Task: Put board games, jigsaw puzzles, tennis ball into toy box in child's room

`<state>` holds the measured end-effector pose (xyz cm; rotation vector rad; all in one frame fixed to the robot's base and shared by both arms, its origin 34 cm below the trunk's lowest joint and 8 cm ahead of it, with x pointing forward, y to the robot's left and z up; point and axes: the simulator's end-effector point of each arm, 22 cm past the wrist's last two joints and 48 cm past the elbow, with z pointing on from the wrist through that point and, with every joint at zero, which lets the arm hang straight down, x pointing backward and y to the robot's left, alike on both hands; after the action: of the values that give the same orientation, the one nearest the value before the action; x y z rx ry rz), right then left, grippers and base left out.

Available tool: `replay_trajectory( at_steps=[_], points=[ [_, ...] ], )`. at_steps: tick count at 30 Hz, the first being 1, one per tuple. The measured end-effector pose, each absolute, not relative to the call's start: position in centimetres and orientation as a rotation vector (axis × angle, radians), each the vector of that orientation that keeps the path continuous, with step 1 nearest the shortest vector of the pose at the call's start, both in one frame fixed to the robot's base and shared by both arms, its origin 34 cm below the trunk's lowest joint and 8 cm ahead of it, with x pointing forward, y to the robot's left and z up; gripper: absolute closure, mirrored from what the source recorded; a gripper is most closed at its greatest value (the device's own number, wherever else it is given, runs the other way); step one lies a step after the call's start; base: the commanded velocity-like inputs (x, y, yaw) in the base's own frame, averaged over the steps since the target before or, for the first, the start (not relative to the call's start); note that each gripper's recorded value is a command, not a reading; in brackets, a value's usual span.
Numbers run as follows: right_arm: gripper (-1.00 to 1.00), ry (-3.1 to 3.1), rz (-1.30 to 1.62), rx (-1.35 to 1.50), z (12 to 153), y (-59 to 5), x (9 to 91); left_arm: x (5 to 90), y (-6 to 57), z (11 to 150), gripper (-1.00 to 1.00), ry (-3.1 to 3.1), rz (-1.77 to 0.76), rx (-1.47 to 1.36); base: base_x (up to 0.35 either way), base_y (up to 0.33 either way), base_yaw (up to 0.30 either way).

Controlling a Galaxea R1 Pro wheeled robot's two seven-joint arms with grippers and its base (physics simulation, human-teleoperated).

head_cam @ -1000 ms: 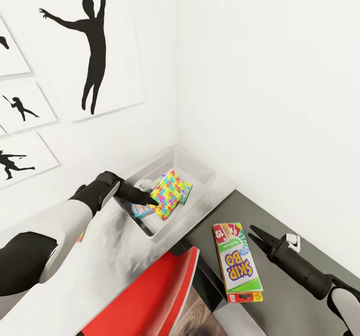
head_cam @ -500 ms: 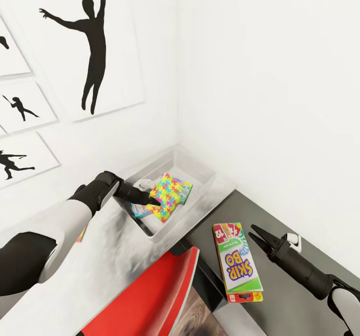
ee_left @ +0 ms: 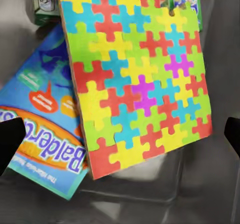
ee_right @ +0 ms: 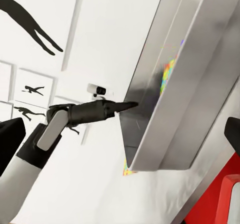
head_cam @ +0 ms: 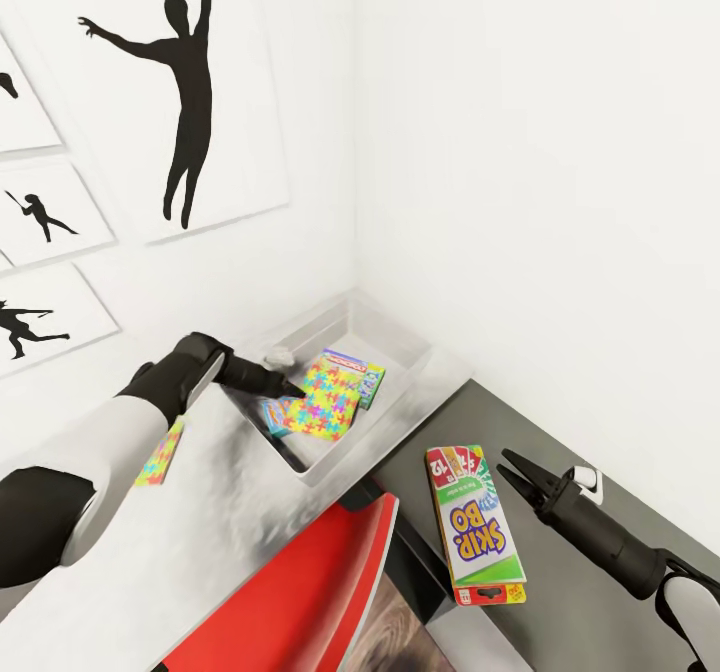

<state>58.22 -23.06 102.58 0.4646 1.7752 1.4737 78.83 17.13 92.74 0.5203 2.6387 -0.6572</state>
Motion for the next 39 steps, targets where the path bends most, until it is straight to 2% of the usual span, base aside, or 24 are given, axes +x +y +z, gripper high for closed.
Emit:
replay_trajectory(
  at_steps=[7, 18, 23, 30, 39],
  points=[
    [-1.0, 1.776, 1.473, 0.464, 102.6, -23.1, 58.2, 80.5, 21.4, 97.9, -1.0, 2.581, -0.643, 0.486, 0.0, 0.0, 0.0],
    [-1.0, 1.774, 1.474, 0.465, 102.6, -23.0, 58.2, 76.7, 19.7, 105.6, -1.0, 2.424, -1.156, 0.556, 0.0, 0.0, 0.0],
    [-1.0, 1.775, 1.474, 0.465, 102.6, -23.1, 58.2, 74.9, 21.7, 108.1, -1.0, 2.367, -1.303, 0.567, 0.0, 0.0, 0.0],
    [-1.0, 1.777, 1.472, 0.463, 102.6, -23.1, 58.2, 72.6, 34.1, 108.4, -1.0, 2.395, -1.207, 0.414, 0.0, 0.0, 0.0],
    [-1.0, 1.775, 1.475, 0.464, 102.6, -23.0, 58.2, 66.8, 47.3, 102.6, -1.0, 2.279, -1.203, 0.007, 0.0, 0.0, 0.0]
  ],
)
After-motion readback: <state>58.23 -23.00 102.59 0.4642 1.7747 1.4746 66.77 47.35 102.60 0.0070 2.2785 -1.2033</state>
